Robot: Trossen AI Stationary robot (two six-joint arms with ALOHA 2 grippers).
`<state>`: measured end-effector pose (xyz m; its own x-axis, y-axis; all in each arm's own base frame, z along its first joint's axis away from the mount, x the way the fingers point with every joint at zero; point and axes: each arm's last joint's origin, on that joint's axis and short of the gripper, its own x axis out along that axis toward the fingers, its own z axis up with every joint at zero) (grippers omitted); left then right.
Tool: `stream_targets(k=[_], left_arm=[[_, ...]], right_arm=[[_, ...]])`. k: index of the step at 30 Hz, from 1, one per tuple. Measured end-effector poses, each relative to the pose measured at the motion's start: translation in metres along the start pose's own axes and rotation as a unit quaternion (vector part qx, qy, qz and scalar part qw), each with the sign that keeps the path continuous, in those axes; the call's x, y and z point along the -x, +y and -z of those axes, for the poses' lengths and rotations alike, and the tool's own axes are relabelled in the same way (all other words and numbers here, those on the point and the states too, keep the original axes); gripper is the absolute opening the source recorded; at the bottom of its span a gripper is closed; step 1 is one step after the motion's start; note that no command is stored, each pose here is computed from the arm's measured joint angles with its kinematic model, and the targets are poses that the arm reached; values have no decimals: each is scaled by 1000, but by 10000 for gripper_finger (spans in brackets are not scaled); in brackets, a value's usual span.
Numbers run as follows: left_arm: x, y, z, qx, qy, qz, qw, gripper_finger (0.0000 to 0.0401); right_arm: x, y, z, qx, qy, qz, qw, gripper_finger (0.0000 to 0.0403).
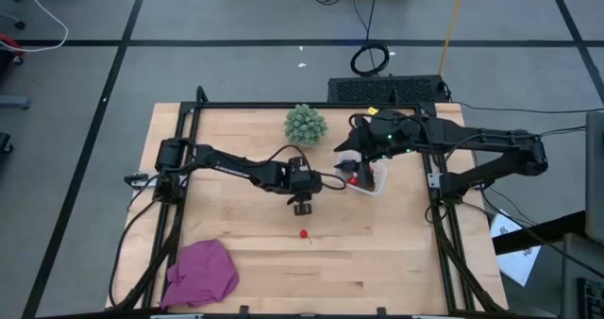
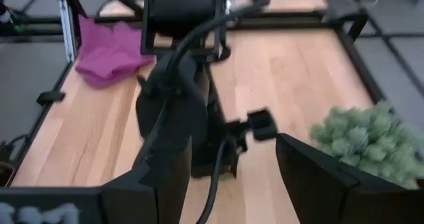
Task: Pick and placing Produce into tupperware
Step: Put the red strawberry into the transparent bin
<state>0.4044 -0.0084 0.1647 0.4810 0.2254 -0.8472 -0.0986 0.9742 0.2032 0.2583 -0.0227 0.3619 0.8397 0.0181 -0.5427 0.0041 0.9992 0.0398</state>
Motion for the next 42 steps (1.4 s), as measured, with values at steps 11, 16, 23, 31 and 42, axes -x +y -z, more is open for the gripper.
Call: stream_targets(k=[11,16,23,31,42], left_arm=[[25,9,-45,-38,-90,-54,994,129],[37,18,-69,-49,-170,-69,982,129],[36,42,-88,-6,-268,-75,960,129],[-11,49,-86,34,-288,-24,957,129],[-25,35,-78,53,-237,25,970,129]], right_arm=[[69,2,-16,55,-150,78,984,212],[94,4,-17,55,-192,81,976,212],[103,5,-15,55,-202,82,974,212],[95,4,-14,55,-181,81,979,212],[83,3,-14,70,-159,82,981,212]])
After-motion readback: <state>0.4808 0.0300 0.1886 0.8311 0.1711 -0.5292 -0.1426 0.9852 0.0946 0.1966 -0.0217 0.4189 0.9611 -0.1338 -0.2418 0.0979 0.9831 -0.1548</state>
